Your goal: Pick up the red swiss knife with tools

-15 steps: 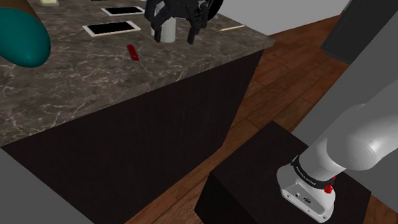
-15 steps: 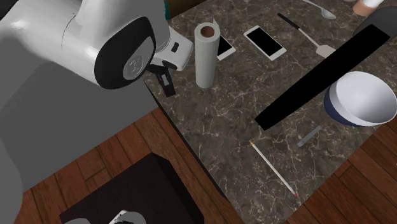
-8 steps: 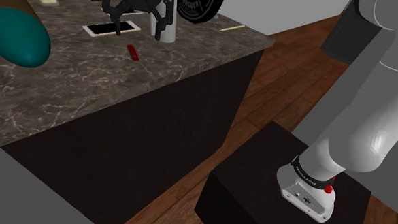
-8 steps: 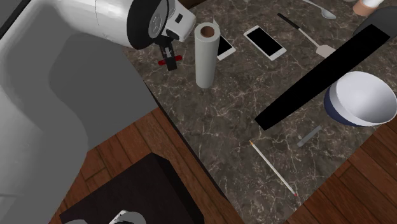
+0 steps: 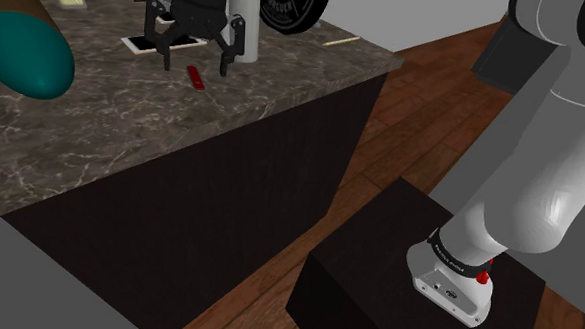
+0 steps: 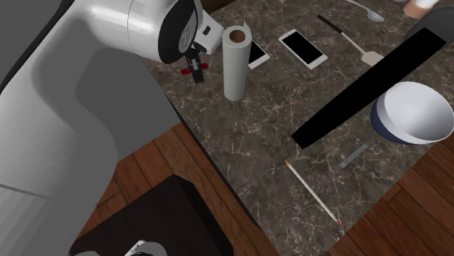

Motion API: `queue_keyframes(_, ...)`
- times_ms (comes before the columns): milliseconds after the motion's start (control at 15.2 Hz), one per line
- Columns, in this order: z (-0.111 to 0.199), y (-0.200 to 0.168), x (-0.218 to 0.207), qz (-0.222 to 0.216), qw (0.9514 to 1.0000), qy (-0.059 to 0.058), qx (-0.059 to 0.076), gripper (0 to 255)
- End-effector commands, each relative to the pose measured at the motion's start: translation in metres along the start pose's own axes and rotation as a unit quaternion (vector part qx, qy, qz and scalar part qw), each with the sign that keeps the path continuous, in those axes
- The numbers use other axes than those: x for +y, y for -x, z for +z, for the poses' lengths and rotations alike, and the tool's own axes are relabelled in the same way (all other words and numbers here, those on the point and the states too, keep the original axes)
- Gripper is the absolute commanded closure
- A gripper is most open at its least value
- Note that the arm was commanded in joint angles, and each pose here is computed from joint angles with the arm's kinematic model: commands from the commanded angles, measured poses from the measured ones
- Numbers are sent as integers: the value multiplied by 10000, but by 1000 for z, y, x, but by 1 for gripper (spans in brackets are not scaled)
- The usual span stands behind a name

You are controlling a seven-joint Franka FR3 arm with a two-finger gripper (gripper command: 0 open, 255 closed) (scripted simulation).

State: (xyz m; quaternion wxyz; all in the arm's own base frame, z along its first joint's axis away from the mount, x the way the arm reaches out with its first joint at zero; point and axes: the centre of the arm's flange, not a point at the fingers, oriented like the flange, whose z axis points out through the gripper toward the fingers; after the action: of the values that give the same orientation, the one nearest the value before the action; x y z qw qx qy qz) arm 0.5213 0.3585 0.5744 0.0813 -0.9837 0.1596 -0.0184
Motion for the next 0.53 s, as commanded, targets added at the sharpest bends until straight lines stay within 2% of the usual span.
queue_keyframes(0, 6, -1, 1, 1, 10000, -2, 2, 0)
queue_keyframes(66, 6, -1, 1, 1, 10000, -2, 2, 0)
queue_keyframes(132, 7, -1, 0, 1, 10000, -2, 2, 255)
queue_keyframes(462, 7, -2, 0, 1, 10000, -3, 3, 255)
